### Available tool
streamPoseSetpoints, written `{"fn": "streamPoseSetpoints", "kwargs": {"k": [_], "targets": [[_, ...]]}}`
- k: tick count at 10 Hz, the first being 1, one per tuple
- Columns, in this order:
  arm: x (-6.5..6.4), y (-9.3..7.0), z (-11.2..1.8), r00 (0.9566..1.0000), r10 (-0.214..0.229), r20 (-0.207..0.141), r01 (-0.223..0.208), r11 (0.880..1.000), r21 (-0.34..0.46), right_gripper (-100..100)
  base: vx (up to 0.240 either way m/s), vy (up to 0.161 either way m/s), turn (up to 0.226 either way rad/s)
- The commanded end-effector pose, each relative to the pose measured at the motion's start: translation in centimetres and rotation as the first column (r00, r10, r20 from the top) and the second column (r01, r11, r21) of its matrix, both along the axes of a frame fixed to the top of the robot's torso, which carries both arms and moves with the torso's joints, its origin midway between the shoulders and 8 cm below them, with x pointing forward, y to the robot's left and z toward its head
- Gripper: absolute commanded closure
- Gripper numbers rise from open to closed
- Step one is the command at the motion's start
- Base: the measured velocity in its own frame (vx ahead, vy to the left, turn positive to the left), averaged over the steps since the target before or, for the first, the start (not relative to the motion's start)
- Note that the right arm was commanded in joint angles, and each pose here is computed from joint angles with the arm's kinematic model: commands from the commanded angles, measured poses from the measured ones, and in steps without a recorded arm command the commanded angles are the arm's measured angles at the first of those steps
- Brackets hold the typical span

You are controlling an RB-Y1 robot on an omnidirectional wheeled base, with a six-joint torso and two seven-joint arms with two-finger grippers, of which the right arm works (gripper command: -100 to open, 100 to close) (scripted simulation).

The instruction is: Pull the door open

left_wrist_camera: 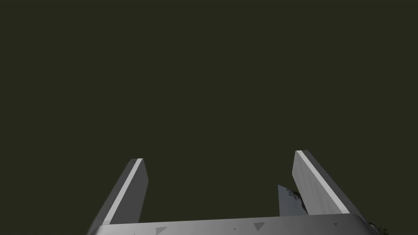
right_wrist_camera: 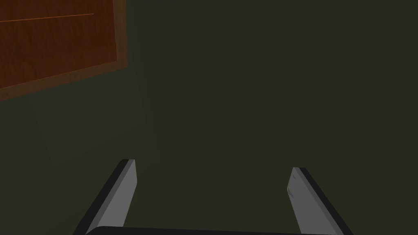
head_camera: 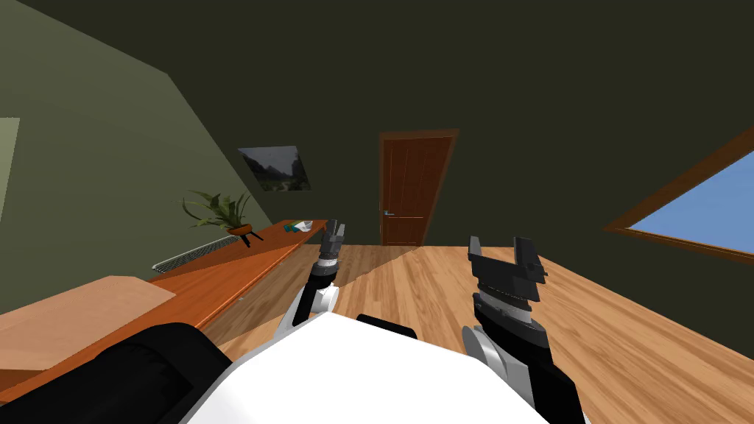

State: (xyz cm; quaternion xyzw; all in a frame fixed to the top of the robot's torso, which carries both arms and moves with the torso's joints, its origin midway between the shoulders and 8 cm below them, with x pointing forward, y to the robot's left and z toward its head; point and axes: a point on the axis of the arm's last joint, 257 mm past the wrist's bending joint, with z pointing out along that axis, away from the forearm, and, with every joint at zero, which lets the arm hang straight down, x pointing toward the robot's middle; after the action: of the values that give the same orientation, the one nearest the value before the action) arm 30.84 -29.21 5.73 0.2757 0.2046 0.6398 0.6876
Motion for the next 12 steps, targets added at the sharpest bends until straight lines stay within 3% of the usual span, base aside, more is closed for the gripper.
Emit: {"fn": "streamPoseSetpoints", "kwargs": {"k": [1,5,12], "targets": [[0.8,0.0,-1.1,0.9998,0.005,-0.02,-0.005,1.0,-0.002,-100,0.084,0.021,0.044],[3.0,-0.2,-4.3,0.9967,0.016,-0.08,-0.016,1.0,-0.004,-100,0.16,0.044,0.04],[5.6,-0.5,-8.3,0.9878,0.025,-0.154,-0.026,1.0,-0.005,-100,0.099,0.027,0.031]]}}
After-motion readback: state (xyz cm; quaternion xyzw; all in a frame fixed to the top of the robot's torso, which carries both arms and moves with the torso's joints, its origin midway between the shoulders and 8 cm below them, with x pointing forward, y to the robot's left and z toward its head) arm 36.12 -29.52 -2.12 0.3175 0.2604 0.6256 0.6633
